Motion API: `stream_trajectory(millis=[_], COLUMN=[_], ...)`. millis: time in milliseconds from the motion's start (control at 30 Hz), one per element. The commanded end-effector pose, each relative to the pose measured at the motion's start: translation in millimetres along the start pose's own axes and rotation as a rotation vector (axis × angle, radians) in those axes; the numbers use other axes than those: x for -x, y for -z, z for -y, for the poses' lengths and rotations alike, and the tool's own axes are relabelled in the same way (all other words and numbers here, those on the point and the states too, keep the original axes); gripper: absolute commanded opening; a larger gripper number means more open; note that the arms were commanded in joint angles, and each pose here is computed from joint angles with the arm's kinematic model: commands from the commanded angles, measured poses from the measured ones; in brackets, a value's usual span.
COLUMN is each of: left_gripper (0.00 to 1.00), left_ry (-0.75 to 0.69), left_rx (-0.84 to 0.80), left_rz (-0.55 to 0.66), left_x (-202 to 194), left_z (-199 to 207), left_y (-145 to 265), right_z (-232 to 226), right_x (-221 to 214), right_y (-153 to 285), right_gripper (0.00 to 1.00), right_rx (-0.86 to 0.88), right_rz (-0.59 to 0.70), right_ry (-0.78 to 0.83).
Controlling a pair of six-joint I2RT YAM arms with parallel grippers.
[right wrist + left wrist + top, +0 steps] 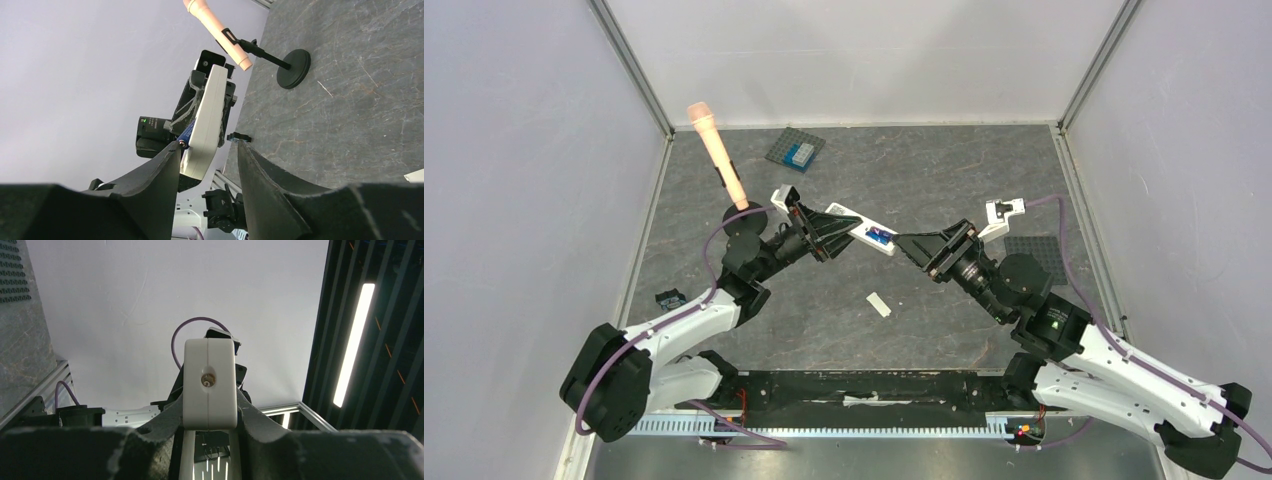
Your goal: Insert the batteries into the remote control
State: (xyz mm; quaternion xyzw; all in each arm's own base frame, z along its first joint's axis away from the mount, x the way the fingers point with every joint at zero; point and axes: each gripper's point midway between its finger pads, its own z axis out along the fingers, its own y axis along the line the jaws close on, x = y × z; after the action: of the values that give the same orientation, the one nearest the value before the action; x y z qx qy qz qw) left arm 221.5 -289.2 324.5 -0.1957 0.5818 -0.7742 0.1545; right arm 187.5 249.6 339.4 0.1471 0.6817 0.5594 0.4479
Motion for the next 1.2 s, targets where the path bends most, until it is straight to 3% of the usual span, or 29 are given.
stream_trajectory(millis=[0, 733, 1167], left_gripper=[0.02, 0.02, 0.02], left_ry=[-0.042, -0.181, -0.472], left_rx=[-0.048, -0.071, -0.071], left_rz=[-0.026, -0.087, -0.164], left_x=[-8.3, -23.2, -38.2], left_z=[17.1, 34.8, 42.2], left_y=[1.0, -1.1, -1.7], right_z=[-5.3, 22.5, 74.8], right_x=[6.5, -15.5, -41.7], right_y=[-2.7, -9.4, -3.2], right_gripper=[0.46, 0.29, 0.16], right_rx=[0.015, -0.115, -0.345], right_rz=[0.038, -0.047, -0.135], right_ry=[-0.022, -0.026, -0.051])
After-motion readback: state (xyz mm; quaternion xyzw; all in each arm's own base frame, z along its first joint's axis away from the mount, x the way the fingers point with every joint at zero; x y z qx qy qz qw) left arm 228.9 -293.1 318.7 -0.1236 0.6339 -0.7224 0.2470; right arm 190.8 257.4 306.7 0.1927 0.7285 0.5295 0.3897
